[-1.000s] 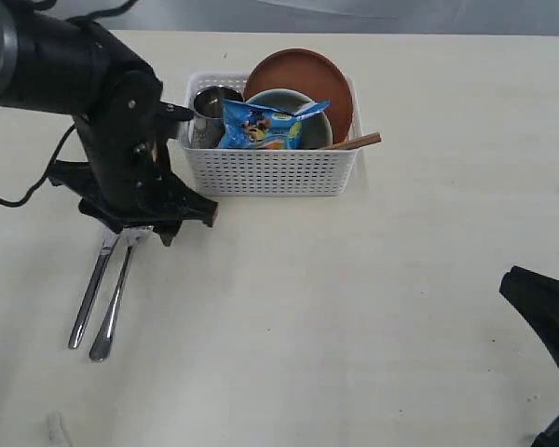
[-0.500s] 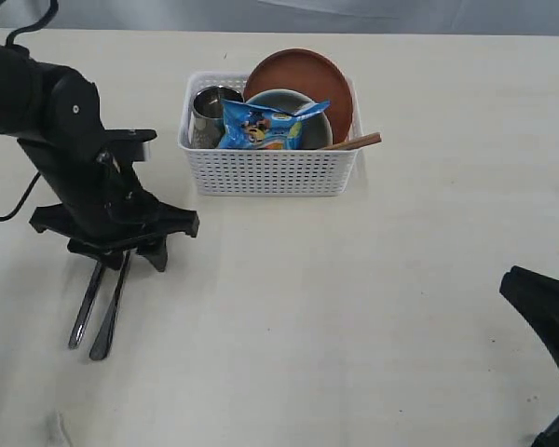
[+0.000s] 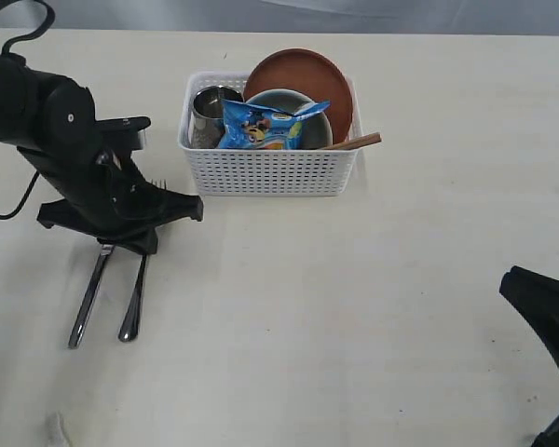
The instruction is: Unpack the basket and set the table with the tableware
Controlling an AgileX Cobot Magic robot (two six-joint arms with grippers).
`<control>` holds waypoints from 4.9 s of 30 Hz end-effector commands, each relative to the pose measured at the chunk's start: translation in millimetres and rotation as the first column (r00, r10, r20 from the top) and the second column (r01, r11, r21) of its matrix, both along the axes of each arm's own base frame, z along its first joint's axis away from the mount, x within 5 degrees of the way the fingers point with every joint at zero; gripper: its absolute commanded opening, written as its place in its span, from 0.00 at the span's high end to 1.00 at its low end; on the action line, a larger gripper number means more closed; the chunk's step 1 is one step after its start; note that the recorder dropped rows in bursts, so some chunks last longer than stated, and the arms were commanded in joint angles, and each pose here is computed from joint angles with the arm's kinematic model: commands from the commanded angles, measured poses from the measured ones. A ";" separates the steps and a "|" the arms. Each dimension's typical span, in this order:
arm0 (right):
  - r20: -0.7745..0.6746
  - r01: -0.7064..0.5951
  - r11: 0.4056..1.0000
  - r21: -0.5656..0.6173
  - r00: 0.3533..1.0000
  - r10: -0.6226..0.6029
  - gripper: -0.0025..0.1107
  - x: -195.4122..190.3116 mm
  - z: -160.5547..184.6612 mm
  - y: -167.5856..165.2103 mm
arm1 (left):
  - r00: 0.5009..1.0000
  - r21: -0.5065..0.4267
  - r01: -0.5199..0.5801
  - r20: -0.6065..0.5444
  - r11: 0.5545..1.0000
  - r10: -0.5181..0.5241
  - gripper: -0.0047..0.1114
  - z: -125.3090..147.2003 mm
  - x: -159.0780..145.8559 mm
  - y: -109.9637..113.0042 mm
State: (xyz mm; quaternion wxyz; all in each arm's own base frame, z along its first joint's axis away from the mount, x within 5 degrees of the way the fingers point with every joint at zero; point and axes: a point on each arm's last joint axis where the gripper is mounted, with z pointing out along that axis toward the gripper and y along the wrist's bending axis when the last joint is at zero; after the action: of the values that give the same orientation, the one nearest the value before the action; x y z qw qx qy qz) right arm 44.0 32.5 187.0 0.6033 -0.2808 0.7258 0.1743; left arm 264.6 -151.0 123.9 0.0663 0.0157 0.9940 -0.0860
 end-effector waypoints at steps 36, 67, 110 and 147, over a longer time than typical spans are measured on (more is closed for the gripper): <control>0.006 -0.005 1.000 -0.003 1.000 0.005 0.97 -0.3 -0.6 0.0 | 1.000 0.156 0.022 0.018 0.988 -0.025 0.60 34.7 -25.8 29.6; 0.006 -0.005 1.000 -0.003 1.000 0.005 0.97 -0.3 -0.6 0.0 | 1.000 0.111 -0.004 -0.011 0.994 0.005 0.96 -19.3 -31.9 27.8; 0.006 -0.005 1.000 -0.003 1.000 0.005 0.97 -0.3 -0.6 0.0 | 0.992 0.056 0.017 -0.122 0.998 -0.010 0.59 -17.4 -49.7 26.8; 0.006 -0.005 1.000 -0.003 1.000 0.005 0.97 -0.3 -0.6 0.0 | 0.975 -0.162 0.108 0.210 0.981 -0.073 0.56 141.5 101.5 -18.6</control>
State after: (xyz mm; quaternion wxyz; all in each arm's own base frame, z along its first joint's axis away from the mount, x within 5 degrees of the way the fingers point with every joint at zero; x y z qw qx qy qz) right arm 44.0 32.5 187.0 0.6033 -0.2808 0.7258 0.1743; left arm 347.6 -174.4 251.9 0.1781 0.0607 0.9664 -0.1753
